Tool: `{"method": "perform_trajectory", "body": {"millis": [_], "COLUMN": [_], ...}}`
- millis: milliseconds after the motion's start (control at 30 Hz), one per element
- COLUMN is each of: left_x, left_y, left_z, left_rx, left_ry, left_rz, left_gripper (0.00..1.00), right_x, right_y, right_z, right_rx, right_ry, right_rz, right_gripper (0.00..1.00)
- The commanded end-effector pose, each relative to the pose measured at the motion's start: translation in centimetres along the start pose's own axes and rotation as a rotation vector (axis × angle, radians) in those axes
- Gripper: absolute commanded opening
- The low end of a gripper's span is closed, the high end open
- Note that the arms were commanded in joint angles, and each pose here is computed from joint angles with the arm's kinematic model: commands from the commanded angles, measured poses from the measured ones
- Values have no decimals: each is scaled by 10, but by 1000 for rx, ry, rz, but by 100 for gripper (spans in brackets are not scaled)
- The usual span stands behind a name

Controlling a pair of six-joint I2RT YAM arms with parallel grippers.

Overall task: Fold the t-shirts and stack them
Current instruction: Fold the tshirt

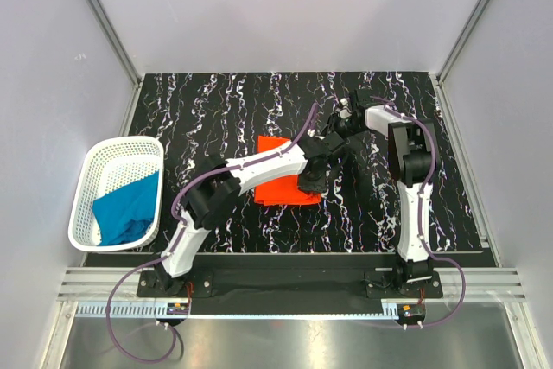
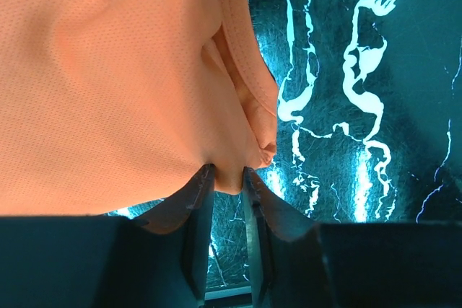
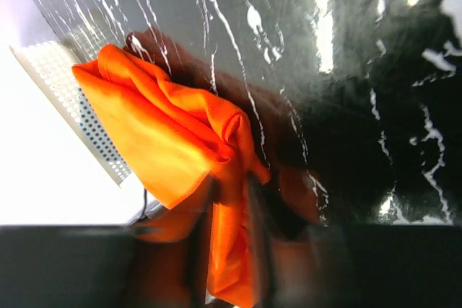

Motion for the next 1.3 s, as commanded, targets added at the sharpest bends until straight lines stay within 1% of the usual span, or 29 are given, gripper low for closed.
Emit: {"method": "perform_trajectory", "body": {"millis": [0, 67, 100, 200, 333, 433, 467, 500, 533, 567, 600, 633, 667, 700, 767, 800, 833, 867, 900, 933, 1000, 1033, 1067, 1100, 1133, 1167, 1200, 1233, 1267], "left_x": [-8, -7, -7, -6, -4, -5, -6, -8, -14, -17, -29, -35, -42, -62, -77, -98, -99, -106, -118, -111, -118, -109, -112, -109, -104, -103, -92, -90, -88], "left_y": [-15, -17, -19, -24, -27, -26, -27, -27, -26, -25, -26, -22, -18, -18, -3, 2, 19, 23, 31, 51, 58, 77, 76, 80, 89, 89, 92, 96, 95], "left_z": [7, 6, 5, 1, -3, -2, -1, 0, 3, 5, 10, 15, 20, 26, 40, 49, 58, 64, 71, 78, 92, 99, 107, 112, 124, 126, 129, 138, 140], "left_rx": [12, 21, 28, 38, 48, 60, 64, 68, 68, 69, 79, 74, 75, 83, 67, 75, 50, 42, 41, 5, -3, -46, -50, -63, -83, -83, -94, -101, -97], "left_ry": [-3, 7, 15, 42, 61, 61, 59, 54, 46, 40, 21, 8, -6, -29, -67, -114, -122, -132, -159, -155, -195, -188, -206, -210, -239, -233, -219, -230, -218], "left_rz": [-61, -67, -78, -108, -130, -135, -141, -143, -152, -160, -181, -187, -195, -240, -262, -300, -298, -336, -373, -376, -469, -475, -540, -563, -588, -624, -629, -645, -673], "left_gripper": [25, 22, 19, 10, 5, 6, 16, 23, 30, 38, 43, 47, 54, 55, 58, 59, 59, 58, 55, 54, 50, 46, 44, 43, 40, 39, 38, 36, 36], "right_x": [2, 3, 4, 6, 10, 11, 11, 11, 10, 8, 5, -1, -4, -10, -24, -30, -37, -48, -54, -59, -71, -73, -77, -78, -77, -73, -70, -67, -59], "right_y": [9, 8, 8, 3, 2, -1, -1, 0, 1, 5, 4, 10, 10, 9, 16, 16, 15, 16, 15, 16, 17, 19, 24, 30, 34, 46, 52, 54, 67], "right_z": [10, 13, 15, 21, 25, 24, 23, 21, 21, 22, 20, 21, 22, 18, 19, 13, 13, 10, 5, 2, -10, -15, -26, -32, -40, -57, -65, -76, -89], "right_rx": [-17, -11, -7, 1, 3, 5, 8, 6, 1, -9, -11, -28, -51, -40, -85, -82, -86, -102, -96, -97, -99, -100, -97, -100, -105, -127, -145, -151, -164], "right_ry": [-18, -25, -32, -53, -49, -43, -38, -33, -30, -35, -30, -39, -45, -29, -48, -37, -46, -66, -66, -70, -78, -75, -59, -53, -38, -2, 13, 38, 83], "right_rz": [9, 1, -5, -33, -31, -35, -29, -27, -23, -20, -31, -35, -53, -78, -113, -133, -149, -182, -199, -206, -224, -219, -196, -176, -161, -125, -103, -85, -24], "right_gripper": [22, 11, 3, 0, 0, 0, 0, 0, 1, 16, 23, 28, 34, 38, 46, 53, 54, 56, 58, 60, 61, 61, 60, 59, 55, 53, 52, 47, 44]}}
Point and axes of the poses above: each gripper's point midway between its finger pads, its own x axis out along the fingers, its own y axis along the line the jaws close on, z = x × y, the point moved 1 cm from there along -x, back along the fingers, and after that the axes turned 3 degrees about -x, right-handed, at the moved point
